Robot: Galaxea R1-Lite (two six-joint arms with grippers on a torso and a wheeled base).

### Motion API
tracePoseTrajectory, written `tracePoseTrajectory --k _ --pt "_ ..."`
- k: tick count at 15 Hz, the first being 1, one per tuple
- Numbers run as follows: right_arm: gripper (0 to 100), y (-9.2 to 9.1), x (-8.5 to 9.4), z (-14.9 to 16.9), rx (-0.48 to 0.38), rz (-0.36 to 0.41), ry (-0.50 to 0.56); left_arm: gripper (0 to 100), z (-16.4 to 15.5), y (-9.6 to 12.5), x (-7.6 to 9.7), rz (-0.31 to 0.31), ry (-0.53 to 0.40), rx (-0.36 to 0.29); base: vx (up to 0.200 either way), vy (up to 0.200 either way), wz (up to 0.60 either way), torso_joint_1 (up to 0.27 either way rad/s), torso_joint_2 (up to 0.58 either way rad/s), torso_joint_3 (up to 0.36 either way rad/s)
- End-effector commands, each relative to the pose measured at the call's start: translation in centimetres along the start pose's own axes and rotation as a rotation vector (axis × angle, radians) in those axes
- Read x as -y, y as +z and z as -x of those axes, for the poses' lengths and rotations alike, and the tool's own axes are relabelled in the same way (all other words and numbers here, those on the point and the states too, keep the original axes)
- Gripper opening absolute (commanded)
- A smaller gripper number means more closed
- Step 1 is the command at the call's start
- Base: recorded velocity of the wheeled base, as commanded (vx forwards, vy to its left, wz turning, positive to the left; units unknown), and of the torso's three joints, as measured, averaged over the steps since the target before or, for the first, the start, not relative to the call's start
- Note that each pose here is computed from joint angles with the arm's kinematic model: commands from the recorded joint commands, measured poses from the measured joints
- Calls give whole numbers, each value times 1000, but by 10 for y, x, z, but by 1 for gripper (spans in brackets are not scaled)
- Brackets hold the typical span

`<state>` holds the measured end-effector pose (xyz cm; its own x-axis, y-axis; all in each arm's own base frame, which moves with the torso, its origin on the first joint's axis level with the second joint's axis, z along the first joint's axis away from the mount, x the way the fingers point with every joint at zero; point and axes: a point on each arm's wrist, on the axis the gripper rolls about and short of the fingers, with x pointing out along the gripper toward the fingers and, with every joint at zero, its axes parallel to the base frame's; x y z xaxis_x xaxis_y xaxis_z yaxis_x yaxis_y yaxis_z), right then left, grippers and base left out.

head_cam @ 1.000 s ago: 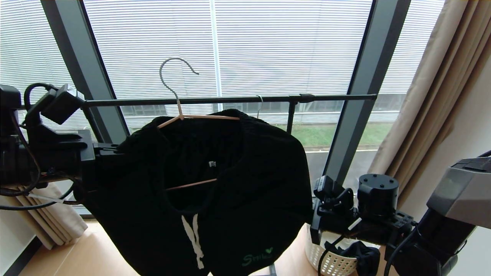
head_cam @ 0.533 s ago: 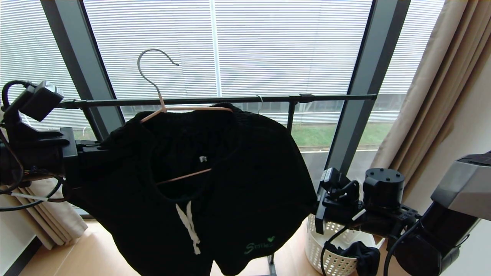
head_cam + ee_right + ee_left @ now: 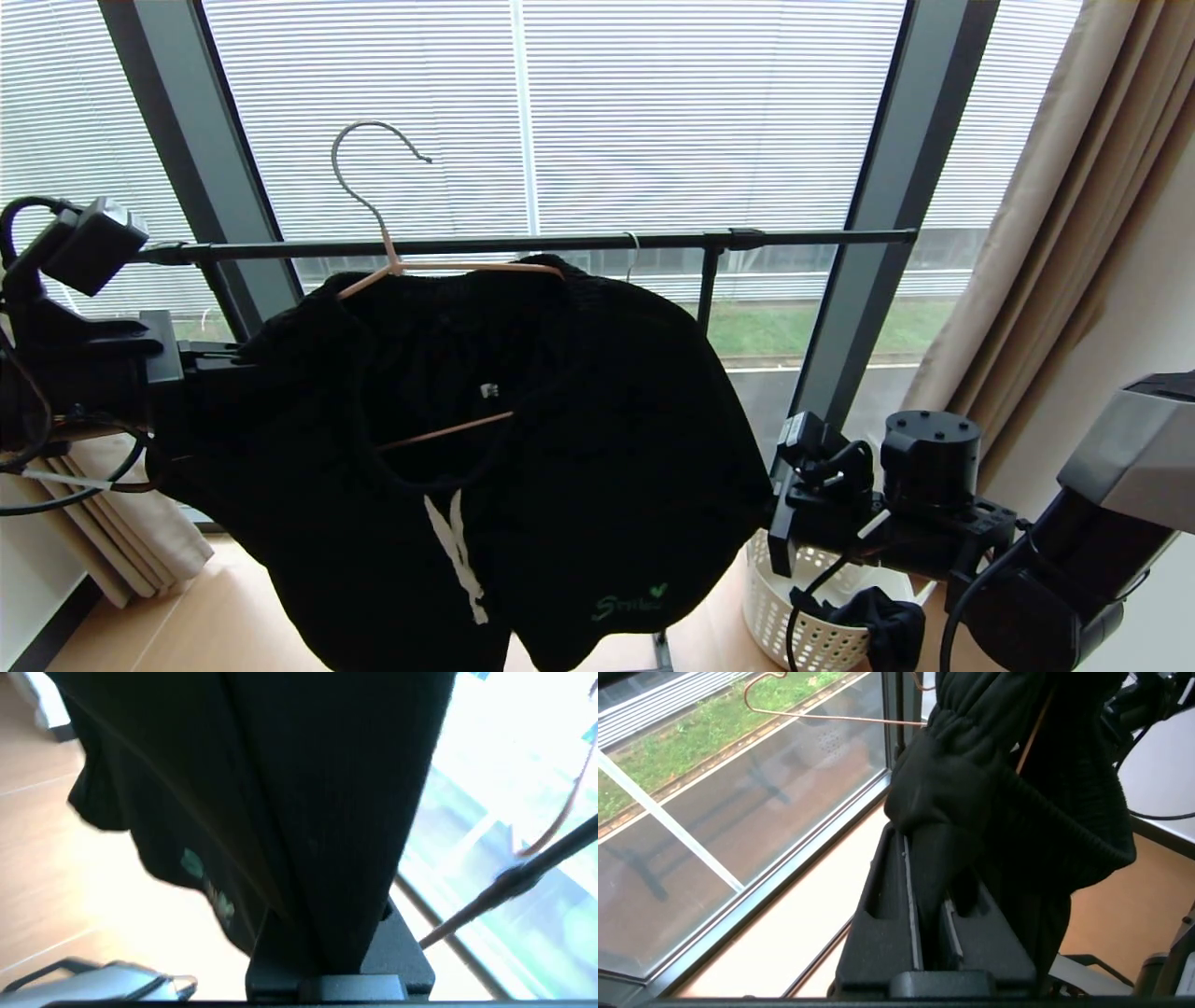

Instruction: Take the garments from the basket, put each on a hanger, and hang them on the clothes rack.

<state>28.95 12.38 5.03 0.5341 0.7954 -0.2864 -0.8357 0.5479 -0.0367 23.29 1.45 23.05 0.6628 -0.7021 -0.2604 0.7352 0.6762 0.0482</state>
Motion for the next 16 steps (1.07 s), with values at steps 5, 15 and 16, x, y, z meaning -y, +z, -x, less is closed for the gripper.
tracePoseTrajectory --k 5,15,16 --pt "100 7 -1 3 11 20 -2 0 9 -3 -8 15 52 -3 0 0 0 0 0 0" --pt "100 60 -20 -31 74 -101 -306 0 14 -18 -25 73 199 -76 0 0 0 0 0 0" --pt "100 66 -21 -35 73 -138 -317 0 9 -17 -22 71 212 -91 0 0 0 0 0 0"
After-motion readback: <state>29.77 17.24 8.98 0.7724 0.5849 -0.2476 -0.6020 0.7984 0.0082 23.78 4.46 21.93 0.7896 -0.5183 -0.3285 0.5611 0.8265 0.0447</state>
